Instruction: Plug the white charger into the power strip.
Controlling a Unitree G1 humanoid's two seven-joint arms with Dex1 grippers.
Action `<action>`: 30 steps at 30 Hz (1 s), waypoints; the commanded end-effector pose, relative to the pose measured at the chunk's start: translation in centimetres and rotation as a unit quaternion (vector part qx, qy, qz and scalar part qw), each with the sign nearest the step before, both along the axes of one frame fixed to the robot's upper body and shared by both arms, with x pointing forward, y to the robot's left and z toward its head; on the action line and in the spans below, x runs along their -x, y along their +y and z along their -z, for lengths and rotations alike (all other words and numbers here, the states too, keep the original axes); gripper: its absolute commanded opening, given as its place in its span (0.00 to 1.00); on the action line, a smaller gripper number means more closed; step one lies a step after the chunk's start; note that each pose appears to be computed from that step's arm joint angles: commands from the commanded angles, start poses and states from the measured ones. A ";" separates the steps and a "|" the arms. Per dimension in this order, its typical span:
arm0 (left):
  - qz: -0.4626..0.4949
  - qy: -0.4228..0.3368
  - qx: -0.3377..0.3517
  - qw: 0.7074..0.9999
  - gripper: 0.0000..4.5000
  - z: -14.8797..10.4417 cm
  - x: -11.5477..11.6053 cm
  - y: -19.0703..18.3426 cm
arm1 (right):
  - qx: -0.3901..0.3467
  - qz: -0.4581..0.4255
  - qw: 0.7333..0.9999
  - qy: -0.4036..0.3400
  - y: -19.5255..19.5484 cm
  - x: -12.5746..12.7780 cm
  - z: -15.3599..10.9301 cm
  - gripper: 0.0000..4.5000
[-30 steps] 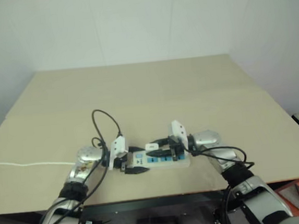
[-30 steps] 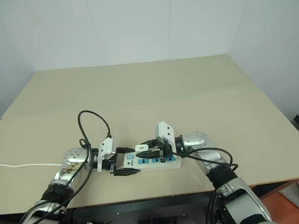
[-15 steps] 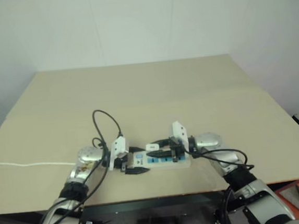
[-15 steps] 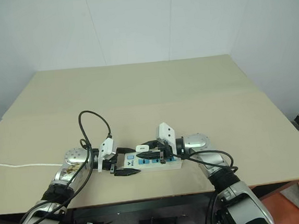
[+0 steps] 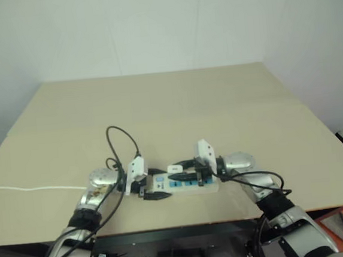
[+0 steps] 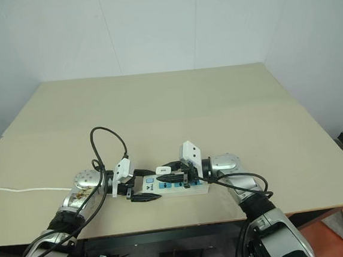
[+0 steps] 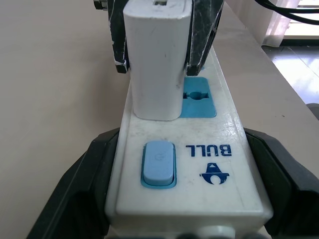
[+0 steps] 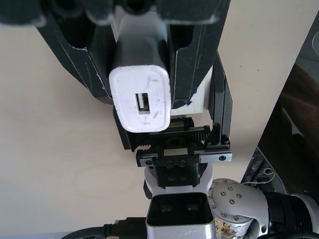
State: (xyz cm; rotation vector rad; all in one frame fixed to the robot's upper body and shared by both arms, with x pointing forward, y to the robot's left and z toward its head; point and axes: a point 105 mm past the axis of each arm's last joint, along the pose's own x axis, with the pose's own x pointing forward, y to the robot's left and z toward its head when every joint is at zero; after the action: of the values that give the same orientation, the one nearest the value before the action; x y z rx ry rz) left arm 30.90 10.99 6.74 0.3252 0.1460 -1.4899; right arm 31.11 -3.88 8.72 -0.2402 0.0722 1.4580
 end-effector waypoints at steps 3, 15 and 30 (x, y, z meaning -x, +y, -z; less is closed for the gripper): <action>-0.022 -0.004 -0.019 1.000 0.73 -0.1 -0.4 1.4 | 0.092 0.017 0.990 0.106 -2.9 1.9 6.5 0.68; -0.020 0.000 0.001 1.000 0.95 -1.1 -0.6 1.0 | 0.084 0.051 0.995 0.026 -4.9 0.4 3.2 1.00; 0.019 -0.034 0.050 0.998 1.00 -10.9 0.9 3.6 | 0.030 0.132 0.987 -0.086 -12.2 2.2 -7.3 1.00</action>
State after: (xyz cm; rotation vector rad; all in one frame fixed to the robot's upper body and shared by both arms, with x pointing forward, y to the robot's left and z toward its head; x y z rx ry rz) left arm 30.46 14.14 15.51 0.2944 0.0666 -1.5051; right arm 29.39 -15.48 13.76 -0.3720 0.0800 1.1899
